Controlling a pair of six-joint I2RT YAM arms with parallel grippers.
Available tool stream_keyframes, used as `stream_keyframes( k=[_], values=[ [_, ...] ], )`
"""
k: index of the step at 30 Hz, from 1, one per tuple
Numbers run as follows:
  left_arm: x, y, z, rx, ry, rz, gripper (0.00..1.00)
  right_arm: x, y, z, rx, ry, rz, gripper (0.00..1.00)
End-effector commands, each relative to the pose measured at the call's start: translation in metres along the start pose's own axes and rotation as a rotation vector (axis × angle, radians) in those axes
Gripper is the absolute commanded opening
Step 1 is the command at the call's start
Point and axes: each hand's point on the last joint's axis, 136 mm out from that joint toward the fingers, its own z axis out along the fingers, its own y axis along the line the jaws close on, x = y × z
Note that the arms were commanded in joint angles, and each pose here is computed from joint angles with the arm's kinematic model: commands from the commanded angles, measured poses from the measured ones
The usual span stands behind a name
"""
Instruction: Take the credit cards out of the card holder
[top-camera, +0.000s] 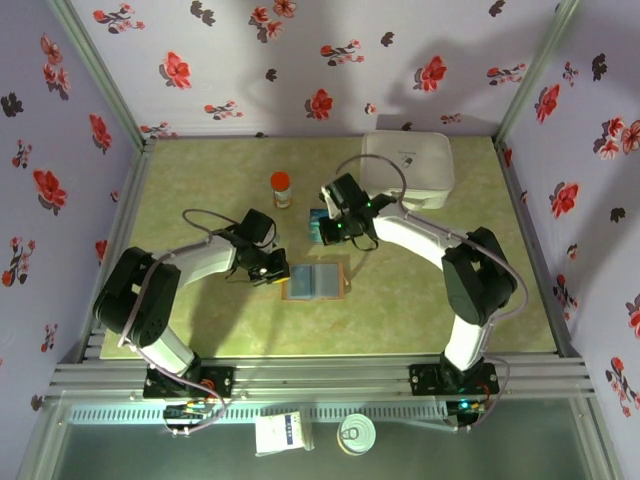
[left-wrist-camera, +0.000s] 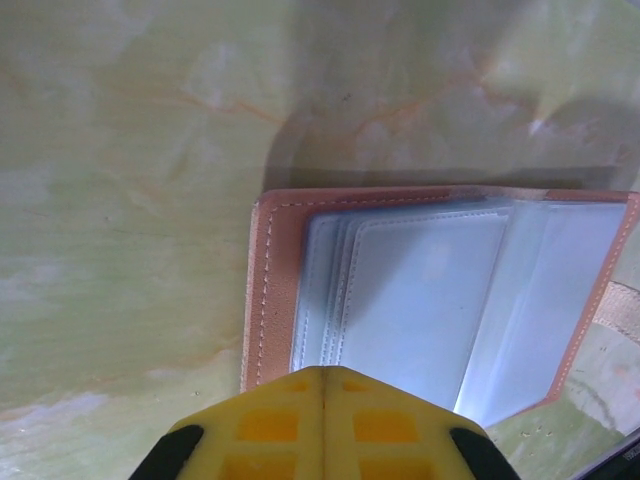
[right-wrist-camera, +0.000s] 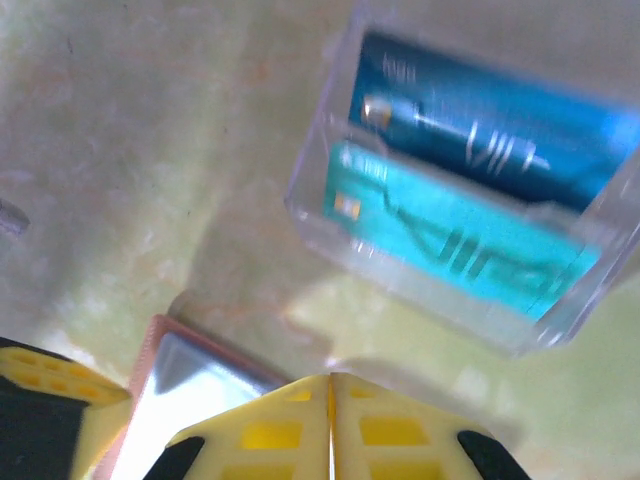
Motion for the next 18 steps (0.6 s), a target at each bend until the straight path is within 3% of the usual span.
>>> stream_keyframes(
  k=[1, 10, 18],
  values=[
    [-0.003, 0.002, 0.0, -0.033, -0.005, 0.016, 0.04, 0.002, 0.03, -0.01, -0.134, -0.058, 0.213, 0.09],
    [0.003, 0.017, 0.007, -0.077, 0.01, 0.008, 0.03, 0.054, 0.052, 0.006, -0.156, 0.096, 0.308, 0.15],
    [0.008, 0.025, 0.011, -0.093, 0.017, 0.002, 0.03, 0.067, 0.065, 0.024, -0.204, 0.135, 0.367, 0.25]
  ],
)
